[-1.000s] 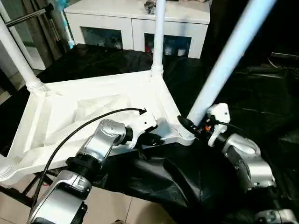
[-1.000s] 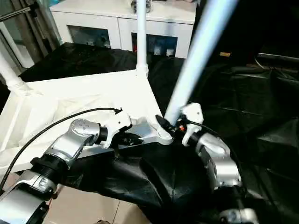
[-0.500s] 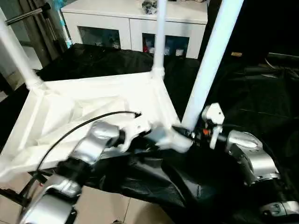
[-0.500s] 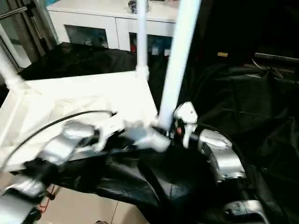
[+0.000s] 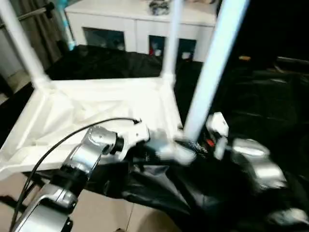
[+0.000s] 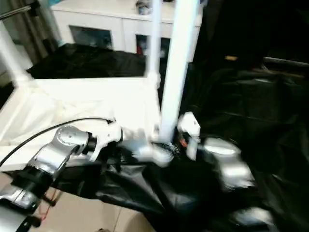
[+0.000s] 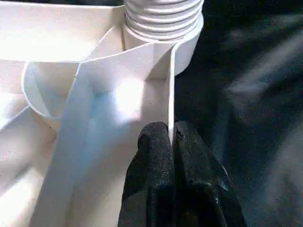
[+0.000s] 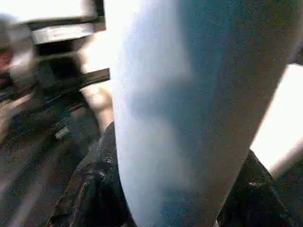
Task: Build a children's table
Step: Rotate leg to tighten
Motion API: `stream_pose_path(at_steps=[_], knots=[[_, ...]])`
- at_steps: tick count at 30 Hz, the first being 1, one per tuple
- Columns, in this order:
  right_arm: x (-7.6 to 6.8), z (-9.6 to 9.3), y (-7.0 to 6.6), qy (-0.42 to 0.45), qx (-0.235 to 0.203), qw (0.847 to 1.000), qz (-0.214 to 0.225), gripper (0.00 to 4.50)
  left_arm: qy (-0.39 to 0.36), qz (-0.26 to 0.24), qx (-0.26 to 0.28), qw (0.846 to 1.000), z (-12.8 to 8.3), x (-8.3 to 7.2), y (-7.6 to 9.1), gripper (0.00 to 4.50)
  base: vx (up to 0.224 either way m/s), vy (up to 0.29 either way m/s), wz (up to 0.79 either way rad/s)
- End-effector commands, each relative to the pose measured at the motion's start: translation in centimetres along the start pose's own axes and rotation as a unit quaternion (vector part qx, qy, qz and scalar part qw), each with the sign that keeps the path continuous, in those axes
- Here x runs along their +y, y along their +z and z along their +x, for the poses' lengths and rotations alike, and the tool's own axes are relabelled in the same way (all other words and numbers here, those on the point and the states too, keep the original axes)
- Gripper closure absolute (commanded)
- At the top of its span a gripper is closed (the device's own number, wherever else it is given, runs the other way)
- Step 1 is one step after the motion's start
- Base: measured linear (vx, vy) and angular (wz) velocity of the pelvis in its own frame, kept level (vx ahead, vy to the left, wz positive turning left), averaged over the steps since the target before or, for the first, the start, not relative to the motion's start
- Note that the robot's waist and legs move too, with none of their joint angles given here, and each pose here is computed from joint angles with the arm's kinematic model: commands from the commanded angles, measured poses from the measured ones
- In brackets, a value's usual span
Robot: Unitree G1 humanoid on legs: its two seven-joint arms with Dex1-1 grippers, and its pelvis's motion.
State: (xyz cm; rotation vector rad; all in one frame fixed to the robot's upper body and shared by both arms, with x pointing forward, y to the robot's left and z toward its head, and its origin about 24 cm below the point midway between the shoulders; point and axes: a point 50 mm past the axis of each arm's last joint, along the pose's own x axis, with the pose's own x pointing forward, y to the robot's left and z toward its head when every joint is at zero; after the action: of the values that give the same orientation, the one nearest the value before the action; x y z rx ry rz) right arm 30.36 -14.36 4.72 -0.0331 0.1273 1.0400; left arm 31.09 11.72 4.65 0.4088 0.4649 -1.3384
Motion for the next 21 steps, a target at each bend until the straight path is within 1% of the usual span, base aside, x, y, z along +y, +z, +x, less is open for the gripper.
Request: stream_pose_path(at_steps=[1,2,3,4,5,6,7,9,10,11,12,13,16,21], knots=[[-0.1,0.0,-3.3,-0.06,0.07,0.995,0.047,2.61,0.026,0.003,-0.033,0.999,0.6,0.7,2.0,4.5,0.0,0.0,0.0],[-0.4,0.2,-3.3,-0.079,0.072,0.993,0.047,2.61,0.034,-0.004,-0.037,0.999,0.7,0.9,2.3,4.5,0.0,0.0,0.0],[-0.9,0.8,-3.3,-0.118,0.075,0.989,0.053,2.61,0.06,-0.018,-0.04,0.997,1.1,1.4,2.9,4.5,0.0,0.0,0.0],[-0.9,0.8,-3.3,-0.118,0.075,0.989,0.053,2.61,0.06,-0.018,-0.04,0.997,1.1,1.4,2.9,4.5,0.0,0.0,0.0],[-1.5,1.5,-3.3,-0.165,0.078,0.981,0.07,2.61,0.102,-0.036,-0.037,0.993,1.8,2.1,3.5,4.5,0.0,0.0,0.0],[-1.8,2.0,-3.4,-0.188,0.084,0.975,0.079,2.61,0.127,-0.046,-0.031,0.99,2.2,2.5,3.8,4.5,0.0,0.0,0.0],[-1.8,2.0,-3.5,-0.191,0.085,0.975,0.079,2.61,0.129,-0.047,-0.03,0.99,2.2,2.5,3.9,4.5,0.0,0.0,0.0],[-2.0,2.9,-3.7,-0.221,0.095,0.967,0.087,2.61,0.179,-0.071,-0.016,0.981,3.1,3.1,4.4,4.5,0.0,0.0,0.0],[-2.0,3.5,-3.6,-0.241,0.091,0.961,0.104,2.61,0.204,-0.081,-0.01,0.976,3.8,3.2,4.7,4.5,0.0,0.0,0.0],[-2.0,3.8,-3.6,-0.25,0.087,0.958,0.114,2.61,0.209,-0.079,-0.008,0.975,4.1,3.1,5.0,4.5,0.0,0.0,0.0],[-2.0,3.8,-3.6,-0.25,0.087,0.958,0.114,2.61,0.209,-0.079,-0.008,0.975,4.1,3.1,5.0,4.5,0.0,0.0,0.0],[-1.9,4.2,-3.6,-0.258,0.084,0.955,0.123,2.61,0.212,-0.079,-0.006,0.974,4.7,2.9,5.2,4.5,0.0,0.0,0.0],[-1.5,4.9,-3.6,-0.258,0.086,0.955,0.12,2.61,0.208,-0.079,-0.001,0.975,5.4,2.6,5.3,4.5,0.0,0.0,0.0],[-1.3,5.5,-3.6,-0.26,0.089,0.955,0.114,2.61,0.209,-0.082,0.002,0.974,5.6,2.6,5.2,4.5,0.0,0.0,0.0]])
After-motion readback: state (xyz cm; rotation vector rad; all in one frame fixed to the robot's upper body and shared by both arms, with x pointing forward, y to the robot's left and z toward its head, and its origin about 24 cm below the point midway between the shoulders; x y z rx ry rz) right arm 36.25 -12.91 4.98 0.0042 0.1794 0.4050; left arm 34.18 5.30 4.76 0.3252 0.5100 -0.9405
